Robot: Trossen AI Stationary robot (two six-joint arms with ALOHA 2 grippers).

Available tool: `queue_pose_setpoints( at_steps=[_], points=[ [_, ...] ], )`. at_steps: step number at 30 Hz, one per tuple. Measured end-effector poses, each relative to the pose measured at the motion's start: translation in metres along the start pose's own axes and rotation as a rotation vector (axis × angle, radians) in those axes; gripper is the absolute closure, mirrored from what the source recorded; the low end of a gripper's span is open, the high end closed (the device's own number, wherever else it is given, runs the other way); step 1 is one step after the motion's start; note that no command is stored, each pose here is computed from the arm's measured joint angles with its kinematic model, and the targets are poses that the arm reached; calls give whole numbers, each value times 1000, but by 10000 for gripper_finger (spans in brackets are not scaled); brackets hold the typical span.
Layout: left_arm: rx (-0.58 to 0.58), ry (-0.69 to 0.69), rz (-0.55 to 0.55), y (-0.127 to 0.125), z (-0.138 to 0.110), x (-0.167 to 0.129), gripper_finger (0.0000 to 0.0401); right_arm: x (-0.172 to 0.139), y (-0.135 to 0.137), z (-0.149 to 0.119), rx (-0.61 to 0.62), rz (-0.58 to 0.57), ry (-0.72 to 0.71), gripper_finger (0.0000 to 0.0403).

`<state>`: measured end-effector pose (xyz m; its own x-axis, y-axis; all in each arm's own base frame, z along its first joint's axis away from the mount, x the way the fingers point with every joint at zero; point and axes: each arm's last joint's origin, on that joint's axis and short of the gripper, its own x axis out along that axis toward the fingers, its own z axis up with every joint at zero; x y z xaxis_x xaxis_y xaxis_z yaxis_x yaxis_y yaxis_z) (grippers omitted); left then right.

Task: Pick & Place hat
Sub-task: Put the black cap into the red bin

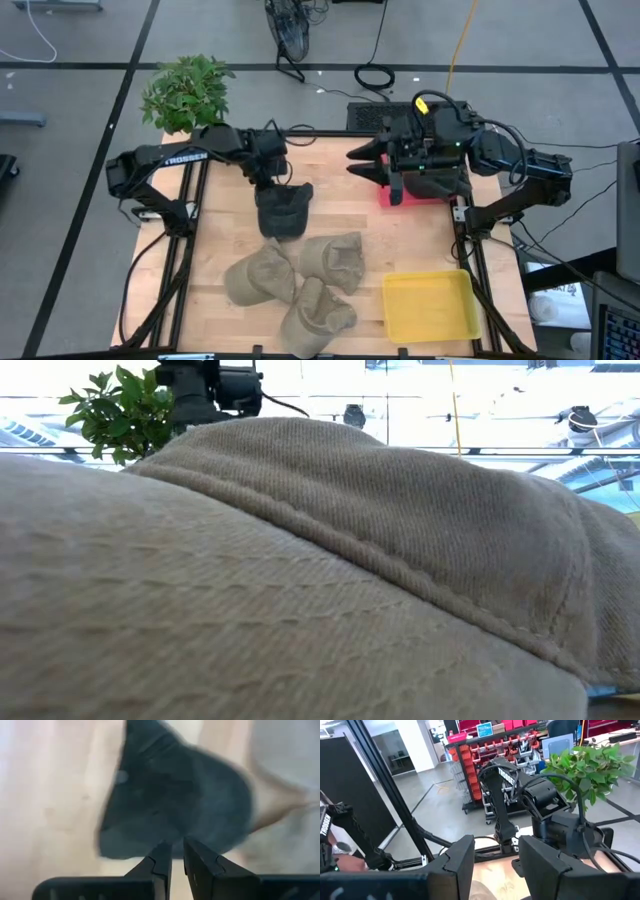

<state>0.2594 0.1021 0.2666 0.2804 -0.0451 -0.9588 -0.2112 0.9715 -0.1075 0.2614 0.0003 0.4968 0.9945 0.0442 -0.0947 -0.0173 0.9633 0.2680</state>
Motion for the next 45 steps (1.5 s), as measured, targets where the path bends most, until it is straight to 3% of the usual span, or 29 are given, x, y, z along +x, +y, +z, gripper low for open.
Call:
queue_pose_setpoints(
  at_steps=[6, 9, 14, 18, 24, 34, 45],
  points=[
    [170, 32, 96, -3, -1, 0, 350, 0, -1, -4, -10, -9, 42, 261],
    [200, 30, 53, -10, -1, 1, 350, -2, -2, -7, -32, -17, 79, 261],
    [149, 105, -98, -23, 0, 16, 350, -5, -8, -13, -80, -49, 152, 261],
    [173, 180, -91, -35, 5, 37, 344, -7, -14, -17, -129, -76, 203, 261],
    [167, 276, -73, -38, 7, 60, 288, -15, -21, -15, -115, -110, 212, 266],
    [153, 314, 51, -24, 5, 59, 164, -40, -20, -4, -148, -120, 159, 303],
    [191, 228, 32, -25, 13, 62, 163, -47, -21, -6, -146, -129, 187, 312]
  ],
)
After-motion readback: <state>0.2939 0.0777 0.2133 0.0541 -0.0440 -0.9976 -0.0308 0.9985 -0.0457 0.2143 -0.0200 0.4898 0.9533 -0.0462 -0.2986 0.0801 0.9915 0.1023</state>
